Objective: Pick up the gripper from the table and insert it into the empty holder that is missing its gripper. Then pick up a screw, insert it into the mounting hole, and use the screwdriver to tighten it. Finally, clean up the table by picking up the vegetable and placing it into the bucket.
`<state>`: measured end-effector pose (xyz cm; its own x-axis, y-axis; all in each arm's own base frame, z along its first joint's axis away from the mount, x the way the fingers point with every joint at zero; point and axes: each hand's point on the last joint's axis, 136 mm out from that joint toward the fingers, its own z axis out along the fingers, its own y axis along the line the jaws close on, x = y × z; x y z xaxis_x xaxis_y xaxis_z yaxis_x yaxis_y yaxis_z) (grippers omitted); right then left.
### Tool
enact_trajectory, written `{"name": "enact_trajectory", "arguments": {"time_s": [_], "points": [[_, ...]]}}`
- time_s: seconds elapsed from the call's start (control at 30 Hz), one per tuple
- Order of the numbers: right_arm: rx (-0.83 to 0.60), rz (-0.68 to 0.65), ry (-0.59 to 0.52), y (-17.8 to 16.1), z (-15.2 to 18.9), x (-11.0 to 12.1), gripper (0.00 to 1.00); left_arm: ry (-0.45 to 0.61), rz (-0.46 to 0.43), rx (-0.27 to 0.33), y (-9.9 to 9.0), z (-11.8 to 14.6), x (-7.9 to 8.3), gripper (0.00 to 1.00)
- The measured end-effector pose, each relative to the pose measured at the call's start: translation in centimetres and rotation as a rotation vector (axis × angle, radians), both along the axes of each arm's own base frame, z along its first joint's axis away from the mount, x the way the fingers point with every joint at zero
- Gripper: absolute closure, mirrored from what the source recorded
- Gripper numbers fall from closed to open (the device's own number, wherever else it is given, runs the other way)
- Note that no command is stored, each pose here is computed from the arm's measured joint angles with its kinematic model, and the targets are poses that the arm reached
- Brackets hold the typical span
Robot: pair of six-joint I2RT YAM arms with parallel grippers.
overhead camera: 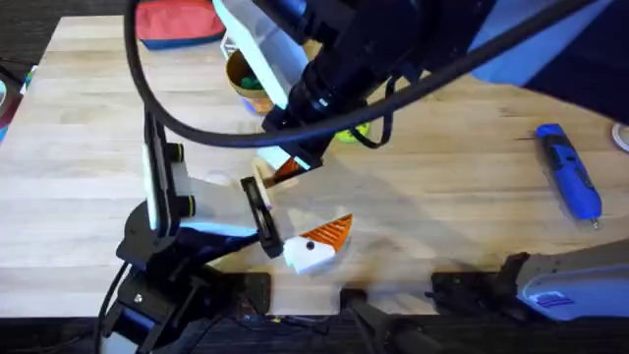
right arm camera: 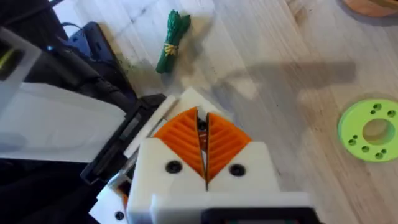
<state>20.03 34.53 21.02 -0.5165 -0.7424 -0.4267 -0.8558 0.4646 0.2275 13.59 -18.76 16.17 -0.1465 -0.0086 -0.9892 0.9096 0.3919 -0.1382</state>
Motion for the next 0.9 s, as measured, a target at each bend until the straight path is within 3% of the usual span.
{"name": "enact_trajectory", "arguments": {"time_s": [0.07, 0.27, 0.37, 0.47, 0.67, 0.9], "points": [[-0.001, 0.0, 0.0, 0.0, 0.0, 0.0, 0.995, 0.0, 0.0, 0.0, 0.0, 0.0, 0.0, 0.014], [0.001, 0.001, 0.002, 0.0, 0.0, 0.0, 0.647, 0.0, 0.0, 0.0, 0.0, 0.0, 0.0, 0.015], [0.004, -0.001, 0.0, 0.0, 0.2, 0.0, 0.412, -0.002, 0.0, 0.0, 0.0, 0.0, 0.0, 0.014], [0.005, -0.004, -0.008, -0.2, 0.5, 0.0, 0.044, -0.002, 0.0, 0.0, 0.0, 0.0, 0.0, 0.015], [0.046, -0.019, -0.036, -1.0, 2.9, 0.1, 0.009, -0.002, 0.0, 0.0, 0.0, 0.0, 0.0, 0.014], [0.097, -0.087, -0.08, -4.2, 6.5, 0.8, 0.009, -0.002, 0.0, 0.0, 0.0, 0.0, 0.0, 0.014]]}}
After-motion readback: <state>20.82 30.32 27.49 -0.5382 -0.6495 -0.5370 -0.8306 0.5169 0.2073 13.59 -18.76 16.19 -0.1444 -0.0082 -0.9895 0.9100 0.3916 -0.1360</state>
